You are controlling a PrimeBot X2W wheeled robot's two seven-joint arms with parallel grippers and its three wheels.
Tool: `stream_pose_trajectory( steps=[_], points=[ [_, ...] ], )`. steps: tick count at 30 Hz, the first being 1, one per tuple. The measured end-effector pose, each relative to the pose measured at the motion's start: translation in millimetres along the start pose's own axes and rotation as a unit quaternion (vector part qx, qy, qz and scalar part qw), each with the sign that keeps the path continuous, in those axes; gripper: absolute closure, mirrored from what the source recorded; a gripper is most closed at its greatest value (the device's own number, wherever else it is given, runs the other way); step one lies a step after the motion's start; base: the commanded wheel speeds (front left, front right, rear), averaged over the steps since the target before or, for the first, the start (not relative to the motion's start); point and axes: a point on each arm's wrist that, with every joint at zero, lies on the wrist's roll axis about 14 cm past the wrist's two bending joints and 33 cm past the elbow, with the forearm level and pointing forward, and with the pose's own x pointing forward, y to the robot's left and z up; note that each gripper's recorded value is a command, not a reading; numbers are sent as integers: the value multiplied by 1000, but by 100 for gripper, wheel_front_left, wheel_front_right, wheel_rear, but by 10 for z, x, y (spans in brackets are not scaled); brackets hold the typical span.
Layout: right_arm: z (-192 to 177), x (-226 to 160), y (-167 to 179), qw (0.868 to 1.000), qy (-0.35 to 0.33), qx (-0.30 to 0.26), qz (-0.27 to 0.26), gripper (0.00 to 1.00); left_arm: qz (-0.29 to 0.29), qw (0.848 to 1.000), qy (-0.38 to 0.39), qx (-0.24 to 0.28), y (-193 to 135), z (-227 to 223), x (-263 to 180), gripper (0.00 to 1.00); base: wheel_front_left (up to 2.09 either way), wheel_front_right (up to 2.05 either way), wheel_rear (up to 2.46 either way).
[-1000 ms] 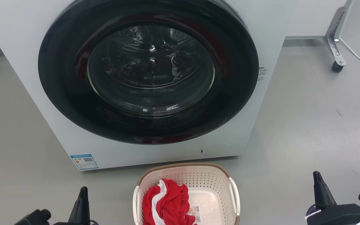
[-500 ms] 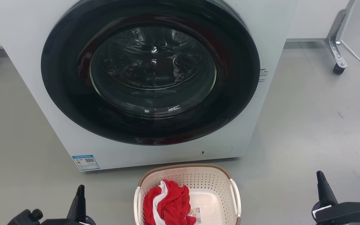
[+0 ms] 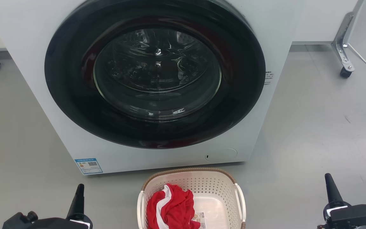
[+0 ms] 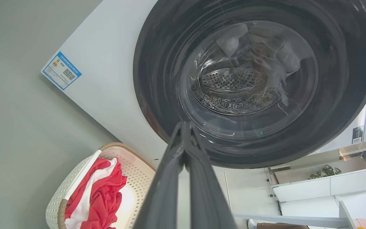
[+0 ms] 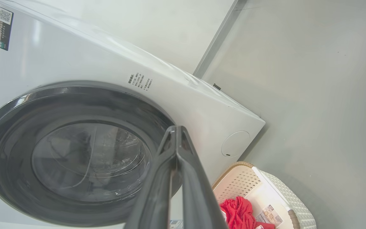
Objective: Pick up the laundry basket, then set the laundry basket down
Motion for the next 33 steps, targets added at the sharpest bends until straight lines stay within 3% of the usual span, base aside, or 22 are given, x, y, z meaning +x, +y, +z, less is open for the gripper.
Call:
stream_pose_trajectory(
  steps=[15,33],
  points=[
    [31,24,19,995,-1,104,10,100,-16,995,-4,-94,-49,81,29,100,0,0,0],
    [111,43,68,971,-14,236,36,100,-51,975,-16,-215,-145,233,58,100,0,0,0]
  ],
)
